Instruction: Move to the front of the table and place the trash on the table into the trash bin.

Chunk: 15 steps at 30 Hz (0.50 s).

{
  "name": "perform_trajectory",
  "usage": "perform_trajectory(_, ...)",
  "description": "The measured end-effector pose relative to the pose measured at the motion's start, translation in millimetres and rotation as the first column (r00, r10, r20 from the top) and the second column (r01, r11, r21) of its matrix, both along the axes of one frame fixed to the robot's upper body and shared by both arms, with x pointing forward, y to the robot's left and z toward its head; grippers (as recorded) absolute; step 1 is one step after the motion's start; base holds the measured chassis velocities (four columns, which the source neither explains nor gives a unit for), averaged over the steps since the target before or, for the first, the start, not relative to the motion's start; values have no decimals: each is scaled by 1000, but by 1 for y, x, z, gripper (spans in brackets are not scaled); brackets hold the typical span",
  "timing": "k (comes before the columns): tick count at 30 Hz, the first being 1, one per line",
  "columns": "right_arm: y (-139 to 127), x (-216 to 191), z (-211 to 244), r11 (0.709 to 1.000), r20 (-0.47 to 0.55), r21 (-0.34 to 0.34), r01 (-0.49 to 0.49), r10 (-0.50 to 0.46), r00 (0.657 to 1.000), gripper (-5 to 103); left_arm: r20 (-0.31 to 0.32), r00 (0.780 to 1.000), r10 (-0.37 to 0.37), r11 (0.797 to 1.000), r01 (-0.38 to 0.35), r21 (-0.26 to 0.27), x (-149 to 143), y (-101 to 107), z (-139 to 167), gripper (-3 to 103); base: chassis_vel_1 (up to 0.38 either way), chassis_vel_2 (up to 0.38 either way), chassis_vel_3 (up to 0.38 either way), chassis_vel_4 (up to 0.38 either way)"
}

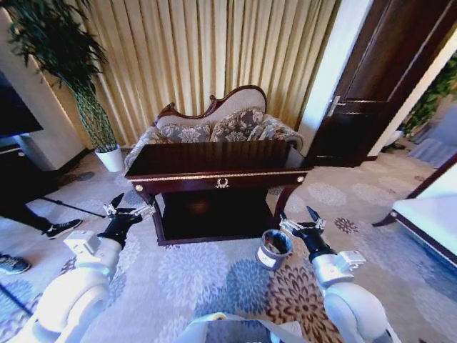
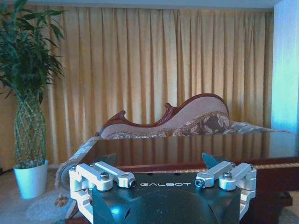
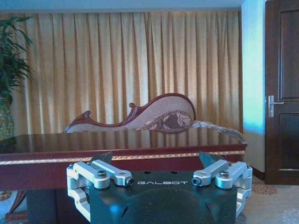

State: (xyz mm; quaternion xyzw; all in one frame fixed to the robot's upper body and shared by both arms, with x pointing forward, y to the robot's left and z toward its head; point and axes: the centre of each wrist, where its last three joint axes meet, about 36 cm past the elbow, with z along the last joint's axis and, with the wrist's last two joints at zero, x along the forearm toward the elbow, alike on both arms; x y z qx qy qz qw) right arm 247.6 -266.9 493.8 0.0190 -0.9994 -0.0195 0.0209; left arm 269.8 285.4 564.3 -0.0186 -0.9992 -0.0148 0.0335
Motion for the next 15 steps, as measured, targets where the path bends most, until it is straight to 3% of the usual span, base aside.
perform_trajectory(15,0,-3,-5,1000,1,3,12,-12,1000,100,-7,1000,1,1000,-1,-2,-1,-2,-3,100,344,-349,-353,338)
